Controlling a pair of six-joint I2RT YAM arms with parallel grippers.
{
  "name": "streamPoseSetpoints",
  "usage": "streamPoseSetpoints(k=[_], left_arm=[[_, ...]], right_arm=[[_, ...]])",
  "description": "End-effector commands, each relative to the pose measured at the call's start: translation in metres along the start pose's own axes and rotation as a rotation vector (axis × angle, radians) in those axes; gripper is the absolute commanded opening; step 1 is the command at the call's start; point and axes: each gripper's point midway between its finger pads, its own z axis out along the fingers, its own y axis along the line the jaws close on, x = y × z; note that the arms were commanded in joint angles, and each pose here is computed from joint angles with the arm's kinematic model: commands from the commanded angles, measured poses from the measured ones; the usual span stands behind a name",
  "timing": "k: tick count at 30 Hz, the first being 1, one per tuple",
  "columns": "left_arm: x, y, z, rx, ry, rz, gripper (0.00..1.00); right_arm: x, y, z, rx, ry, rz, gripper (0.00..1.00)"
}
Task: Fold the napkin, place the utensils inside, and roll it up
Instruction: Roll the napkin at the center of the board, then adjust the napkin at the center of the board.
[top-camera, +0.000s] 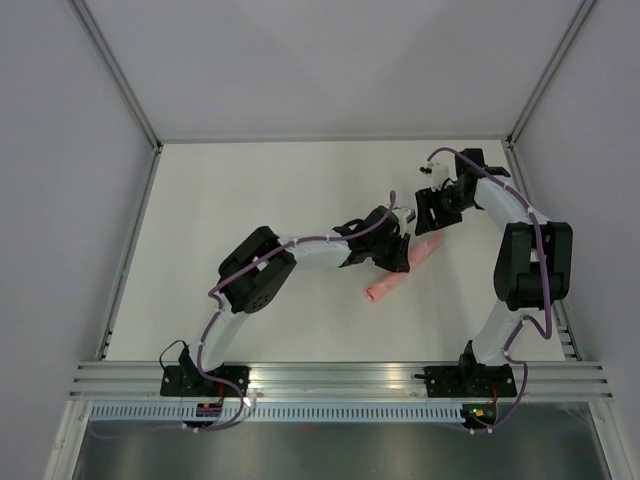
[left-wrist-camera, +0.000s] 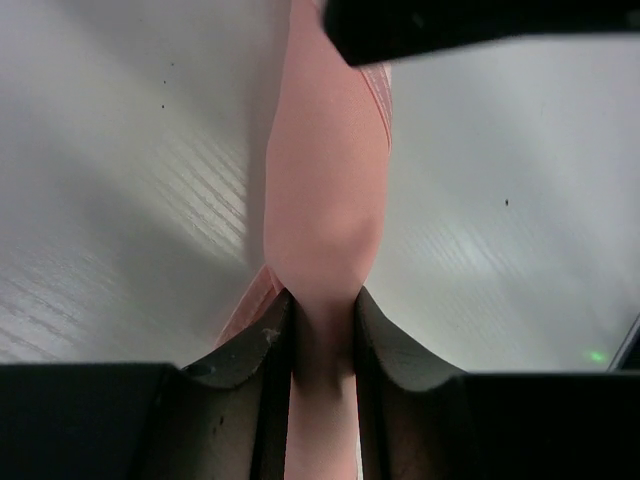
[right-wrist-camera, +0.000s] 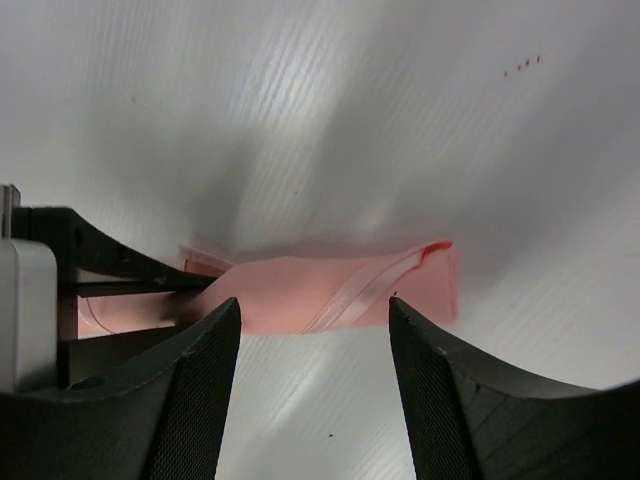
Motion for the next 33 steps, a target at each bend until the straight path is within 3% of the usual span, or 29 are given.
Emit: streamPoseSetpoints(k=[1,10,22,33], left_arm=[[0.034,0.024,0.022,-0.106,0.066,-0.205,0.21],[0.022,0.022,0.03,-0.129,-0.003,-0.33,0.22],[0.017,0.013,0.04,-0.091,-0.013,-0.426,0.23],[0.009,0.001,0.047,-0.019,-0.046,-0.493,0.28]], right_arm=[[0.015,-0.003,-0.013,0.04,0.003,0.074,0.67],[0.053,0.007,0.003,-0.009,0.083,0.131,0.68],[0.058,0.005,0.024,-0.016,0.079,0.24,0.68],[0.054,-0.013,0.049,0.061,0.07,0.32,0.6]])
